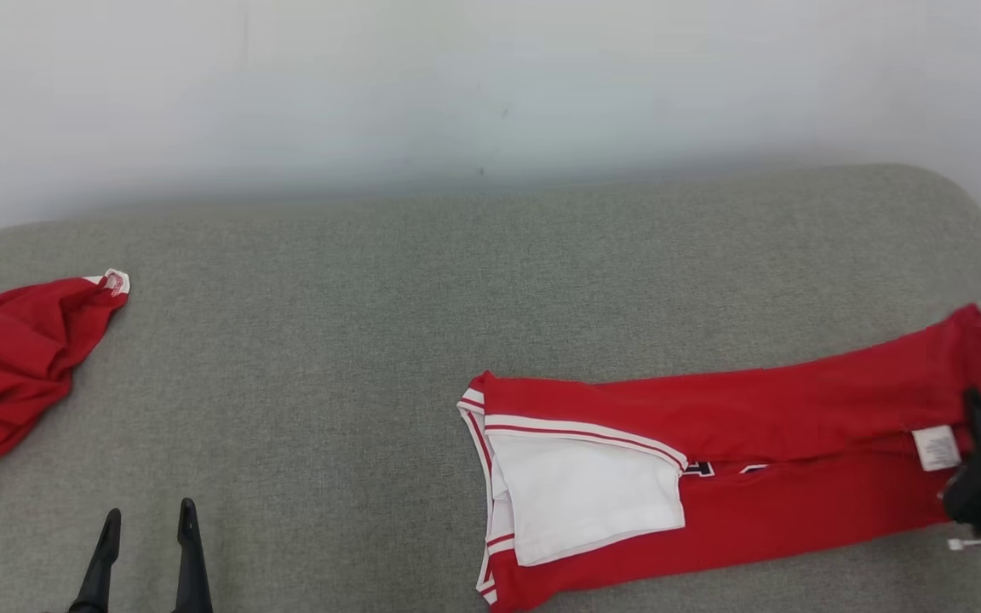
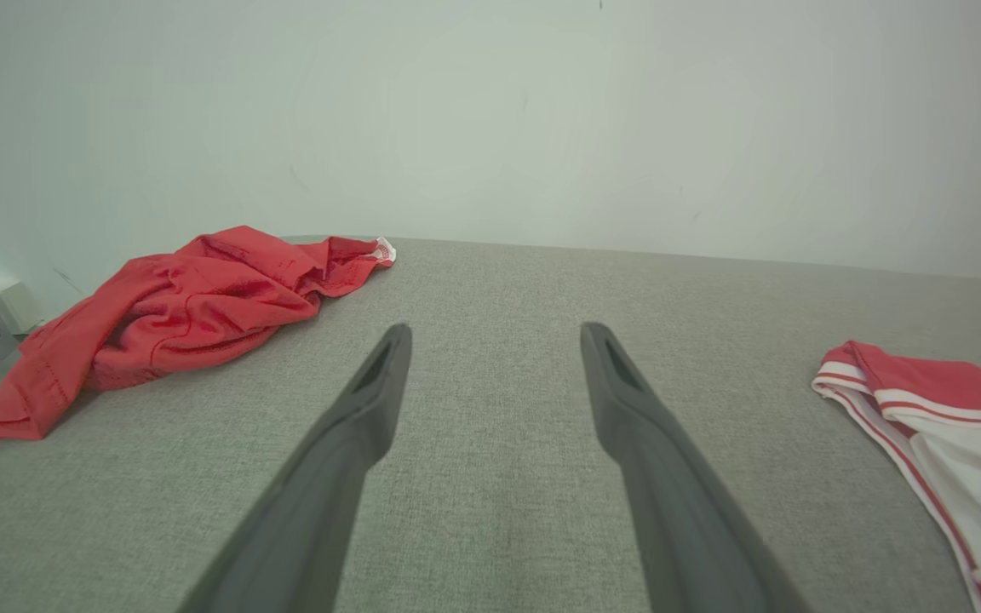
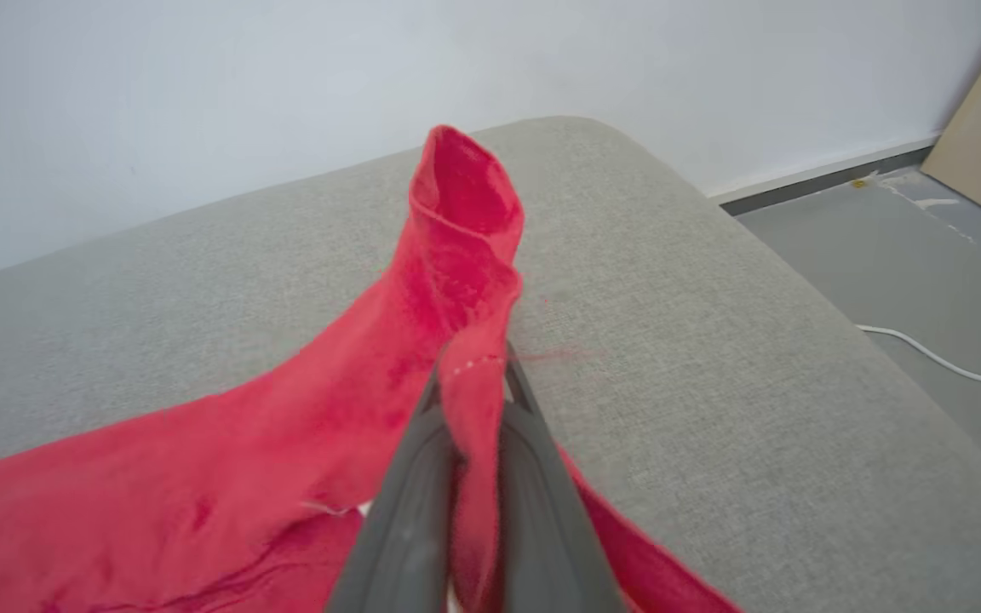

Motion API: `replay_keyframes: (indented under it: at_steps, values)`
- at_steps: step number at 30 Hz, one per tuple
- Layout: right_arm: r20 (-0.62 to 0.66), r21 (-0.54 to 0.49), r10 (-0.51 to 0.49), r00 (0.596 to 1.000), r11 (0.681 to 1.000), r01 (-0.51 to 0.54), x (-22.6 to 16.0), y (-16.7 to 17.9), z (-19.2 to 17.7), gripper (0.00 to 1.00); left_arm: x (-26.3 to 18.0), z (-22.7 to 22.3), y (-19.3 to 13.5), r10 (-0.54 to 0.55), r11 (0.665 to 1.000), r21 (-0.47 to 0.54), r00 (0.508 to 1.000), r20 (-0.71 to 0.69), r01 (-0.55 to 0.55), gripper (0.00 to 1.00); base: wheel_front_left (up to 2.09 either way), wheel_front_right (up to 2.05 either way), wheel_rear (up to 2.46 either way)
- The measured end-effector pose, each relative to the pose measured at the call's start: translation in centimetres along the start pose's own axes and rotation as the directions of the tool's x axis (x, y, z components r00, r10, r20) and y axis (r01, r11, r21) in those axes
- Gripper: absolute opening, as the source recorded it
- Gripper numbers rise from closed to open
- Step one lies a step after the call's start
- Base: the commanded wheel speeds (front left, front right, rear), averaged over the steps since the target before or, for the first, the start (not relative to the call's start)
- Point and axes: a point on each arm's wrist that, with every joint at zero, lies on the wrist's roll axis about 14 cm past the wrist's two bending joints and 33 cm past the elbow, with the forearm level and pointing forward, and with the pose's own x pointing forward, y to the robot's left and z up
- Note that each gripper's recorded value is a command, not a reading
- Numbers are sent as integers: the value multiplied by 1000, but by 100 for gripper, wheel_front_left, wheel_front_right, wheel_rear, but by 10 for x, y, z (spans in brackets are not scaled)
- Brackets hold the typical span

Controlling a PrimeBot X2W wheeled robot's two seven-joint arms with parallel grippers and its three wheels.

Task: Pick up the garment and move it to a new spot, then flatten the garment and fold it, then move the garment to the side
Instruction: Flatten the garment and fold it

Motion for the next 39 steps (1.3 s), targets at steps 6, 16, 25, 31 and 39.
replay_keyframes:
  at_steps: [6,16,25,31,39]
  values:
    - [53,50,116,992,992,-119,-4,48,11,0,-3,0,-3,-8,1000,-4,1000,0,8,100,0,0,0]
    - [77,128,403,912,903,-410,-30,172,11,0,-10,2,-3,-5,1000,-5,1000,6,5,100,0,0,0]
    - [14,127,588,809,801,-585,-52,258,-2,0,-17,0,5,23,1000,-15,1000,-2,-24,100,0,0,0]
    - [-28,172,642,766,758,-629,-59,293,-20,0,-21,-3,10,43,999,-25,999,-10,-43,100,0,0,0]
    - [-102,176,671,734,738,-651,-60,318,-49,0,-22,-6,13,60,998,-32,998,-22,-60,100,0,0,0]
